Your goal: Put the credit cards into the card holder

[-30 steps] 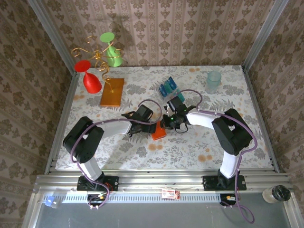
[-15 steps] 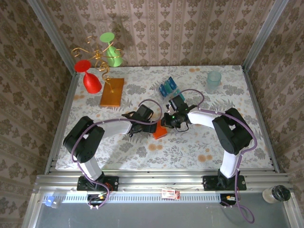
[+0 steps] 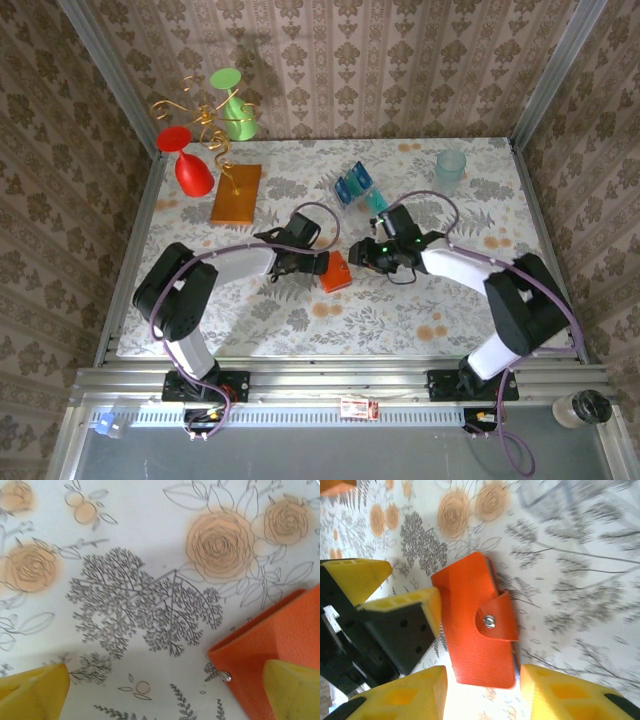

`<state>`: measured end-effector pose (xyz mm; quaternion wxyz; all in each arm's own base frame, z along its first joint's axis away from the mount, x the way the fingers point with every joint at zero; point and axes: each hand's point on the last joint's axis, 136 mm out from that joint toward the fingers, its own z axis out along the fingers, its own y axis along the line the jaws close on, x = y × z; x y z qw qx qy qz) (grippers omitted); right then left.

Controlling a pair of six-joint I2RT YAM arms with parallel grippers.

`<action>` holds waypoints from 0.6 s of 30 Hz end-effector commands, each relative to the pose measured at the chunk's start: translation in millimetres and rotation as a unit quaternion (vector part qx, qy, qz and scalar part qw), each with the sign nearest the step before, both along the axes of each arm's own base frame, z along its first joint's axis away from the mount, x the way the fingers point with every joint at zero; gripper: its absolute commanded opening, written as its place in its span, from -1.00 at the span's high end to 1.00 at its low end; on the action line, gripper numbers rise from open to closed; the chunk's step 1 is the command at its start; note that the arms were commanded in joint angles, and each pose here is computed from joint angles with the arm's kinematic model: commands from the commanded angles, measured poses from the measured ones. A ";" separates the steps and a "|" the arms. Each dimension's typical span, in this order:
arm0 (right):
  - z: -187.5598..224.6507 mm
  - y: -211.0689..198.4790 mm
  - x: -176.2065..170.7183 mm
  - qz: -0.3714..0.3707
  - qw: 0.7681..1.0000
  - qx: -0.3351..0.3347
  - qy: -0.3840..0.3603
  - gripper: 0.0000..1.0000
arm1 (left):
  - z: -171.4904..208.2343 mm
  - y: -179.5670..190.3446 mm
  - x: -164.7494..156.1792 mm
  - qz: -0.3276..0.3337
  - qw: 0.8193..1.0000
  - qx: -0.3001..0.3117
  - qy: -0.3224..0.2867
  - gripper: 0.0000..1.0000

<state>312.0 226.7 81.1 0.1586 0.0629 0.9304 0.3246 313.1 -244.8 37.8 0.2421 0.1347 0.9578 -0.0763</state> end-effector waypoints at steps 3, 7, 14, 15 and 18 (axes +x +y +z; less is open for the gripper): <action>28.9 -54.7 -8.8 -0.060 0.996 -0.044 -0.043 -0.12 | 57.3 6.4 21.0 -0.007 0.999 -0.017 -0.048 -1.00; 57.5 -101.4 -14.4 -0.108 0.985 -0.088 -0.098 -0.56 | 99.8 28.3 30.9 0.016 0.994 -0.030 -0.100 -1.00; 84.6 -191.5 -24.2 -0.221 0.938 -0.215 -0.160 -1.00 | 151.7 104.3 34.9 0.098 0.969 0.005 -0.227 -1.00; 86.7 -201.4 -24.2 -0.233 0.930 -0.230 -0.165 -1.00 | 157.5 114.7 34.9 0.106 0.963 0.014 -0.249 -1.00; 92.2 -227.7 -18.4 -0.274 0.903 -0.271 -0.191 -1.00 | 172.9 151.4 32.5 0.138 0.937 0.053 -0.318 -1.00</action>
